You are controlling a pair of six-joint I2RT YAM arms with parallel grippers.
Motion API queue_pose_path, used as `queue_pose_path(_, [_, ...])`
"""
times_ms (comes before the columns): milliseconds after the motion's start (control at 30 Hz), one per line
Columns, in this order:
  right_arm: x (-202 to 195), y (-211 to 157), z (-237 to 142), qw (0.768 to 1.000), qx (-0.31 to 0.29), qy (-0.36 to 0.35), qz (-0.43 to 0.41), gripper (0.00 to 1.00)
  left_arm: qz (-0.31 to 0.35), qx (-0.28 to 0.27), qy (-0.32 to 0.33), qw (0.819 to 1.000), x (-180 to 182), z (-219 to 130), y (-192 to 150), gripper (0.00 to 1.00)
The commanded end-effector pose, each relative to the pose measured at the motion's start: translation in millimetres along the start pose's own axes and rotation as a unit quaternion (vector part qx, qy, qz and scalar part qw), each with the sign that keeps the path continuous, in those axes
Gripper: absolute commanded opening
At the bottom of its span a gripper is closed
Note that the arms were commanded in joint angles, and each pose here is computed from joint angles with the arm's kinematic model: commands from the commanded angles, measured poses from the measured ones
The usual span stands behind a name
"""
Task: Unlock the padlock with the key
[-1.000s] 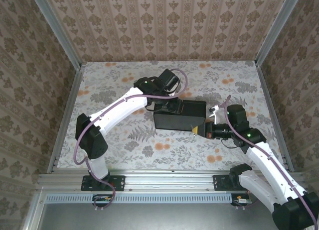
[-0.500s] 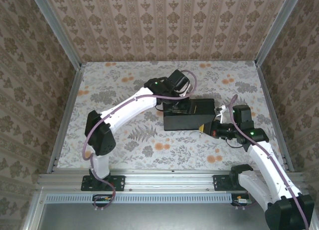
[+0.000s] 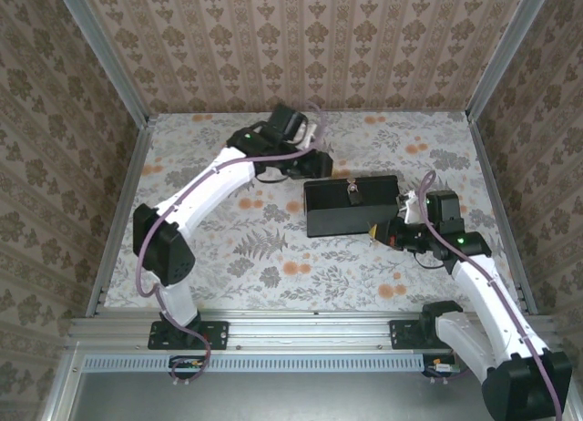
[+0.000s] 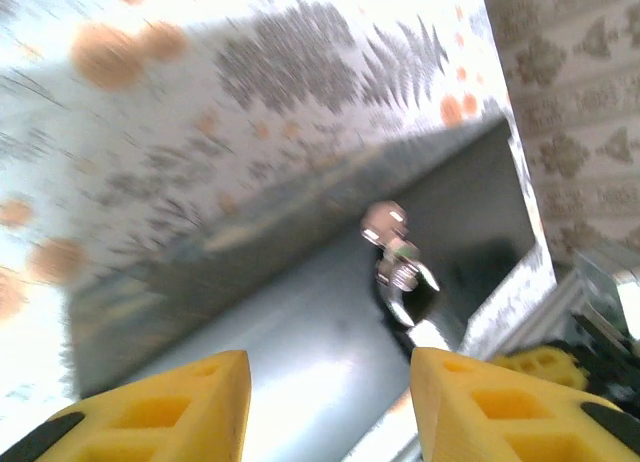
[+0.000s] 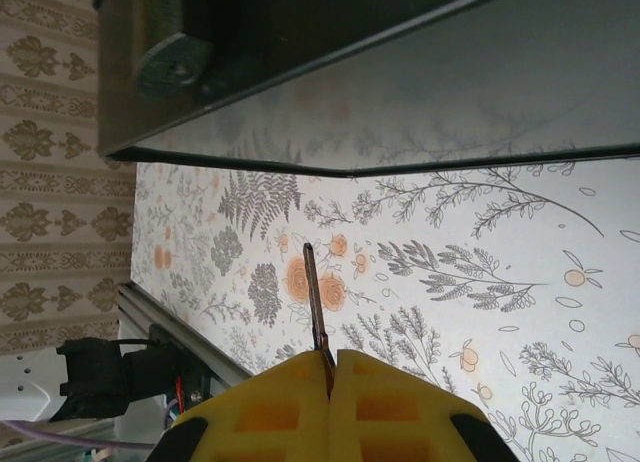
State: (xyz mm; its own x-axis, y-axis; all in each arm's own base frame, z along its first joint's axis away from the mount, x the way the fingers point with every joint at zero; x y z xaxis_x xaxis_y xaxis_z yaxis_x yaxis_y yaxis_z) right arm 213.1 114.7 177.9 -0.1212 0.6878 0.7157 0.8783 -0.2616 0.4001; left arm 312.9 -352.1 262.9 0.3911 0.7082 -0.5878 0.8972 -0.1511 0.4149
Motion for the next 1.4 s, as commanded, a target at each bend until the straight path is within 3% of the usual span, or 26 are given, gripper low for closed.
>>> queue_pose_path(0, [17,18,-20,0.998,-0.058,0.002,-0.018,0.0,0.062,-0.036,0.015,0.997,18,2,15,0.48])
queue_pose_path(300, [9,94,-37,0.968,-0.235,-0.075,-0.049,0.0,0.076,-0.029,-0.042,0.996,26,33,23,0.48])
queue_pose_path(433, [11,123,-35,0.951,-0.292,-0.067,-0.075,0.0,0.07,-0.015,-0.061,0.996,26,39,14,0.47])
queue_pose_path(600, [10,135,-33,0.927,-0.353,-0.046,-0.116,0.0,0.056,-0.002,-0.066,0.996,33,40,-2,0.47])
queue_pose_path(1033, [-20,125,1,0.908,-0.392,-0.073,-0.127,0.0,0.027,0.022,-0.074,0.997,40,33,-34,0.45])
queue_pose_path(1367, [31,157,70,0.914,-0.369,0.001,-0.168,0.0,0.021,0.024,-0.067,0.997,38,5,-57,0.45])
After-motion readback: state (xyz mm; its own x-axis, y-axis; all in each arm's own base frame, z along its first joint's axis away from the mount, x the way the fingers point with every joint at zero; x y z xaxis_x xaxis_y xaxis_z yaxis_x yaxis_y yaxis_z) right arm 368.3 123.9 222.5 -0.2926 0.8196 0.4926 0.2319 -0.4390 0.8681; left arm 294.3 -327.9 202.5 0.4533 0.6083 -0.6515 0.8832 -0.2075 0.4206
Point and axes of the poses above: each hand's point on the last joint's axis, 136 mm out from that joint toward the fingers, its own z axis out along the fingers, its own x axis along the line the jaws close on, y = z × x, the point moved 2 cm from there along -z, back along the fingers, and after that the axes turned 2 degrees about -z, right-handed, at the moved point
